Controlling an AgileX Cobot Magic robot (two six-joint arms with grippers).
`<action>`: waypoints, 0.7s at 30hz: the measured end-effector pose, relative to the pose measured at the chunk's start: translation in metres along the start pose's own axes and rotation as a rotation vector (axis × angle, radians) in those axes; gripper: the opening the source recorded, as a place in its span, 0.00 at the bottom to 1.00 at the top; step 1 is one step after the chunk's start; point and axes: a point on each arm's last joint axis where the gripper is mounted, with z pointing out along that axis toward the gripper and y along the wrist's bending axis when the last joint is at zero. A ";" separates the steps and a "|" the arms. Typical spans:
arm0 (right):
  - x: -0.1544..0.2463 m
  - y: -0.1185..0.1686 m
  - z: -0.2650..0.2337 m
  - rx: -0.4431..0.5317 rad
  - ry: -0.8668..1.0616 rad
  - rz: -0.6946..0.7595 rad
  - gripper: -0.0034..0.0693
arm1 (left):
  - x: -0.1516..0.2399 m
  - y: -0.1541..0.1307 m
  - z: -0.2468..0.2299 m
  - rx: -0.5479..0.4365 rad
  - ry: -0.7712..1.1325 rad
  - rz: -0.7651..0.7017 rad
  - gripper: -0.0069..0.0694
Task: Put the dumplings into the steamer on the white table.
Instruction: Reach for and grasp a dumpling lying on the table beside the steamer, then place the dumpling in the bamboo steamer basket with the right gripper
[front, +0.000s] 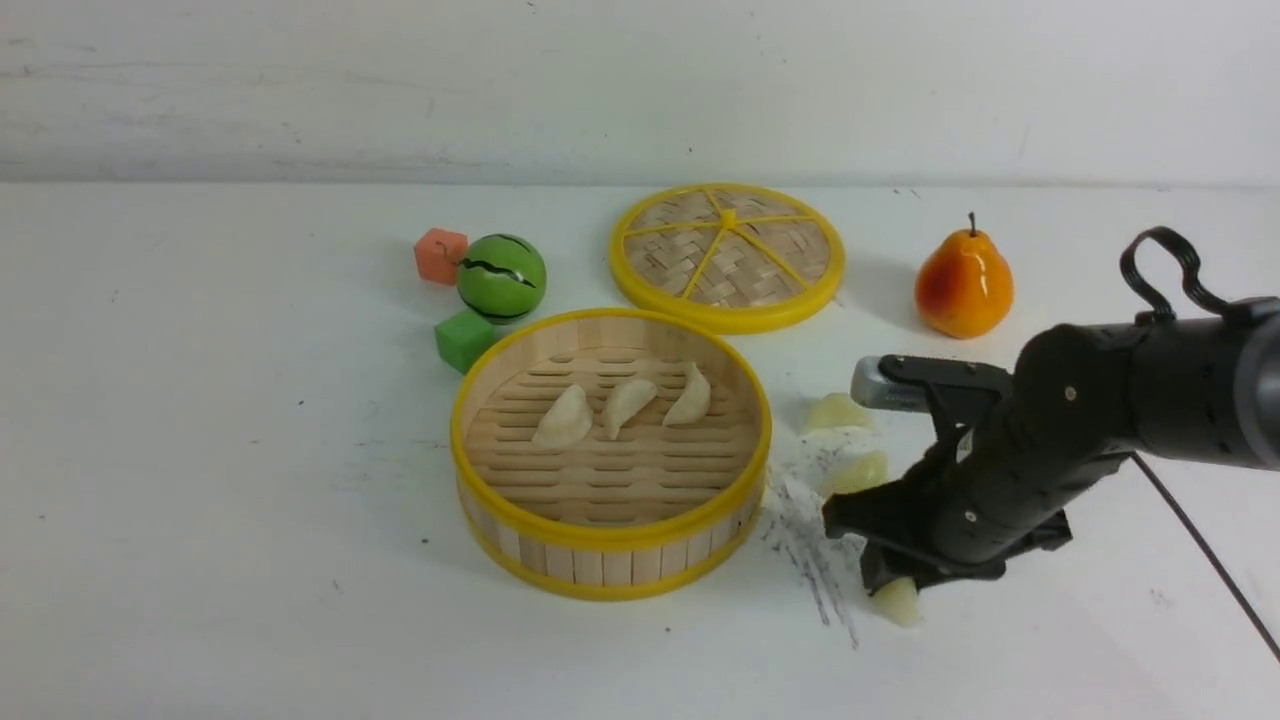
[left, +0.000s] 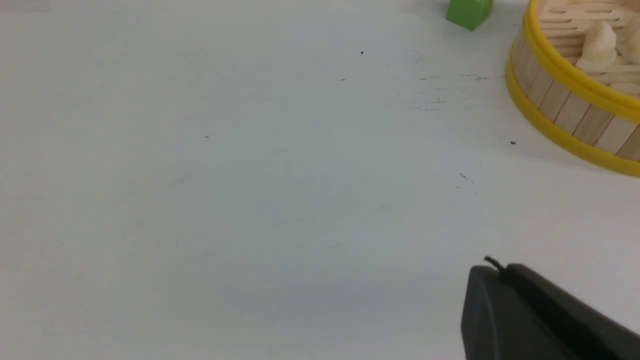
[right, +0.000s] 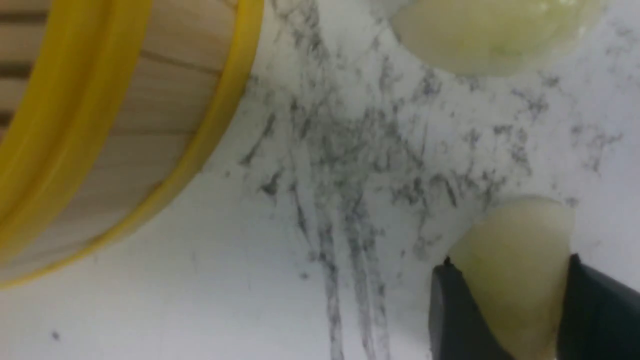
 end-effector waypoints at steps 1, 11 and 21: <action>-0.001 0.003 -0.012 -0.009 -0.007 -0.036 0.39 | -0.001 0.000 0.000 0.003 -0.006 0.000 0.07; -0.042 0.098 -0.068 -0.237 -0.134 -0.225 0.39 | 0.001 -0.007 0.006 0.068 -0.069 -0.006 0.08; -0.049 0.162 0.029 -0.317 -0.104 -0.240 0.39 | 0.000 -0.008 0.006 0.074 -0.076 -0.006 0.09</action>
